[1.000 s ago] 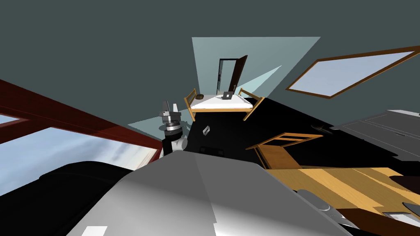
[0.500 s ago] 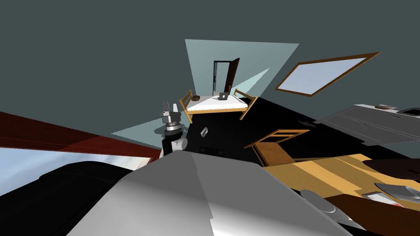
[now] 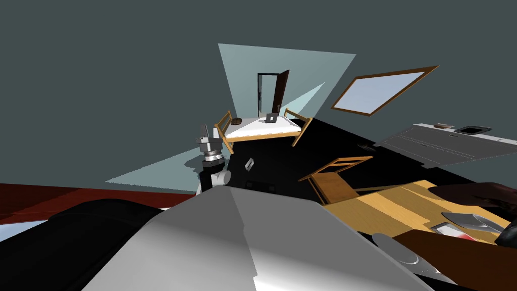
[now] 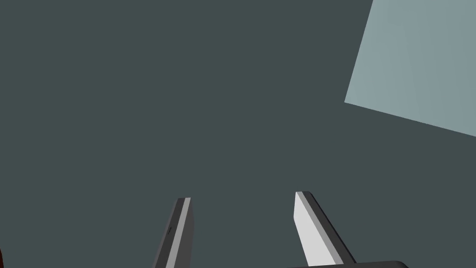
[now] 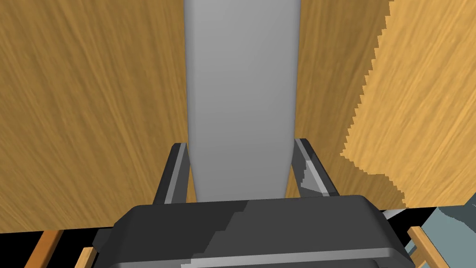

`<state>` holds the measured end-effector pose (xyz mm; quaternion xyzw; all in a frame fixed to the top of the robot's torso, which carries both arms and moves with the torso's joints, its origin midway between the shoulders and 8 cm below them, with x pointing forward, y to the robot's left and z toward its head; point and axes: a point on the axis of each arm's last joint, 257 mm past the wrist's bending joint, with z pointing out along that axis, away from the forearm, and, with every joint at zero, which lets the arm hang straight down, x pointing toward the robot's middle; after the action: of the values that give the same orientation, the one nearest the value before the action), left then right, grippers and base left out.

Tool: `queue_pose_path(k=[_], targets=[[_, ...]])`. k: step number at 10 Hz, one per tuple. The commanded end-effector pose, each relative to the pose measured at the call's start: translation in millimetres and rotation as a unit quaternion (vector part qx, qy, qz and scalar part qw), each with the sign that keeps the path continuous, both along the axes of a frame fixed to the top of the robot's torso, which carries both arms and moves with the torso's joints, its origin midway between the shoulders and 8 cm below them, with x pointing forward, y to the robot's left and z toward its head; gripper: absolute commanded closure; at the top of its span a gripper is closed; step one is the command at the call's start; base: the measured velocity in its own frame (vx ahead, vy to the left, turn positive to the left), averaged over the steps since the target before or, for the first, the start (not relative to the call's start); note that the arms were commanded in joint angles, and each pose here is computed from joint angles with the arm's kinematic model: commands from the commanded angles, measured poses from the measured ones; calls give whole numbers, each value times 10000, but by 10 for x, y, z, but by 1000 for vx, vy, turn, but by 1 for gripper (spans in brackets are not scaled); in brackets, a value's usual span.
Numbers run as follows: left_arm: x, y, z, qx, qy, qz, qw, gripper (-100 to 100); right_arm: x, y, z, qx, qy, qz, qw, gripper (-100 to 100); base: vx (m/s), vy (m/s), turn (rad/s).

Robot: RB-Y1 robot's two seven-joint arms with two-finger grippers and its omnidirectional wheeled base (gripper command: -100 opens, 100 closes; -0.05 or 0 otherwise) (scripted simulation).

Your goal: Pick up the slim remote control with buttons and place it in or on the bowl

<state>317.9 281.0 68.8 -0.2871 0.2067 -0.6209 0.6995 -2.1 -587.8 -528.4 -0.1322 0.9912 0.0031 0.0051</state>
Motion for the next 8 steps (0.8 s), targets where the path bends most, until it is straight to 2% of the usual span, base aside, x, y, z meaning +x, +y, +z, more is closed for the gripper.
queue_pose_path(k=[1, 4, 5, 8], targets=[[0, 0, 0, 0, 0, 0, 10000, 0, 5, -276, 191, -198, 46, 75, 9998, 100, -50, 125, -30], [0, 0, 0, -1, -1, -1, 10000, 0, 54, -642, 497, -462, 120, 268, 9985, 100, -59, 148, -46], [0, 0, 0, -1, -1, -1, 10000, 0, 57, -658, 509, -477, 122, 274, 9984, 100, -38, 98, -32], [0, 0, 0, -1, -1, 0, 10000, 0, 135, -828, 752, -540, 201, 575, 9967, 100, -54, 64, -36]])
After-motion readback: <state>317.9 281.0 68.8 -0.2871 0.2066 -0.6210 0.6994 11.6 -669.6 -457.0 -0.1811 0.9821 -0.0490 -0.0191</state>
